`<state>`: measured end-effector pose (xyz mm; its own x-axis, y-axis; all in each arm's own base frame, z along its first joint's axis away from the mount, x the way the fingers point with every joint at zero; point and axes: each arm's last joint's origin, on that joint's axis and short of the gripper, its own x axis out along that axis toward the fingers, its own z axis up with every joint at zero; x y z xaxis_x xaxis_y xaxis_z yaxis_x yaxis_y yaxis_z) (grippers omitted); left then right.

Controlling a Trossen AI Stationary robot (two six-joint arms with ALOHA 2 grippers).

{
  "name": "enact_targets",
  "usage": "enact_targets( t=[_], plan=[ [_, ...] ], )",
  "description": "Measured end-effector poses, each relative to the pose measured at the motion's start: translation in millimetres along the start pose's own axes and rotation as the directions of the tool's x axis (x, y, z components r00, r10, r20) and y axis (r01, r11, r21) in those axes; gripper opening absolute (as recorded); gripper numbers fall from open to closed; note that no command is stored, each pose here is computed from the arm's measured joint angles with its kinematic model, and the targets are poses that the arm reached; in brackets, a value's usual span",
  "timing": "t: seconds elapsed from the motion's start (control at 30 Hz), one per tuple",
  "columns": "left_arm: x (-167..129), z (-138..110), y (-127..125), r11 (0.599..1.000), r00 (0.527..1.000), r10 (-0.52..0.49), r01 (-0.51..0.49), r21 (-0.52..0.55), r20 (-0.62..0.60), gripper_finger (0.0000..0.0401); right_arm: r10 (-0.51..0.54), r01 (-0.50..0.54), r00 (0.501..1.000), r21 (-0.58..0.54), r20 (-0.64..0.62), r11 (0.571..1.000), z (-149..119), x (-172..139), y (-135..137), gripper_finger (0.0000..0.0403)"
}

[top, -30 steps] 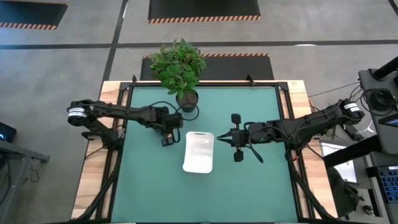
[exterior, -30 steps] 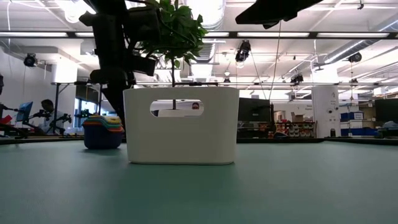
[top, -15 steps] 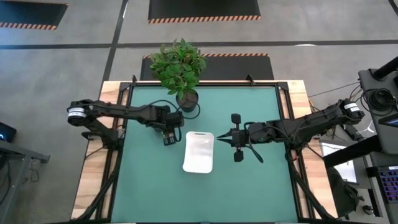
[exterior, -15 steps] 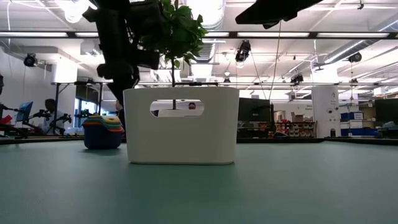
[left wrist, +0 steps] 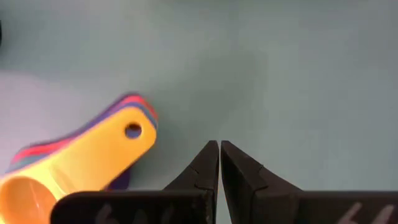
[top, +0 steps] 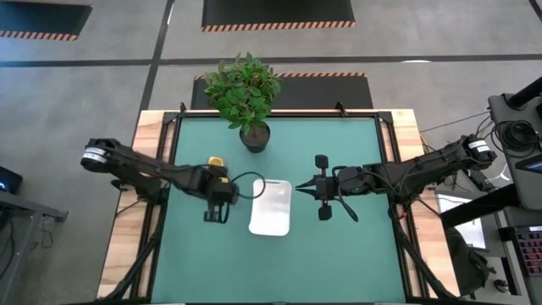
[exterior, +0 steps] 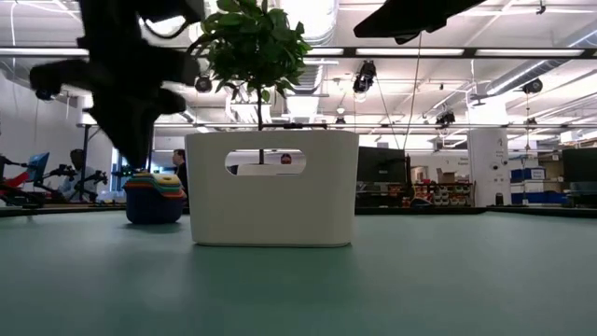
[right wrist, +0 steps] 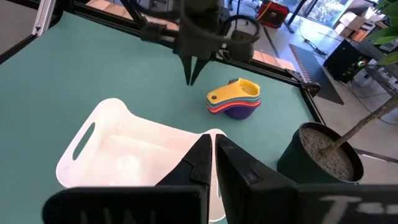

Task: Nest measuring cups in basket
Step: Stack the yellow measuring cup on top of the blue measuring cup, then put the nested measuring cups into the white bin

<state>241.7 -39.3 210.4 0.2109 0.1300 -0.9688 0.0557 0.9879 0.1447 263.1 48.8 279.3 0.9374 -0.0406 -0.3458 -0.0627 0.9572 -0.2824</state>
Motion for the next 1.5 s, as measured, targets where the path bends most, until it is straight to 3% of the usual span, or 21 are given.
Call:
enact_targets(
  t=[0.3, 1.07, 1.2, 1.5],
  plan=[
    [23, -12, 3, 0.990, 0.990, 0.138, -0.138, -0.021, -0.008, 0.0000, -0.002, 0.002, 1.000, -0.001, 0.008, 1.000, 1, 0, 0, 0.0009],
    [23, -9, 7, 0.984, 0.985, 0.174, -0.173, -0.052, 0.008, 0.0000, -0.002, 0.002, 1.000, -0.001, 0.008, 1.000, 1, 0, 0, 0.0009],
    [5, -2, 7, 0.991, 0.991, 0.132, -0.131, -0.039, 0.020, 0.0000, -0.002, 0.002, 1.000, -0.001, 0.008, 1.000, 1, 0, 0, 0.0009],
    [-47, 0, 19, 0.987, 0.988, 0.142, -0.146, 0.068, 0.065, 0.0000, -0.001, 0.001, 1.000, -0.001, 0.008, 1.000, 1, 0, 0, 0.0009]
  ],
)
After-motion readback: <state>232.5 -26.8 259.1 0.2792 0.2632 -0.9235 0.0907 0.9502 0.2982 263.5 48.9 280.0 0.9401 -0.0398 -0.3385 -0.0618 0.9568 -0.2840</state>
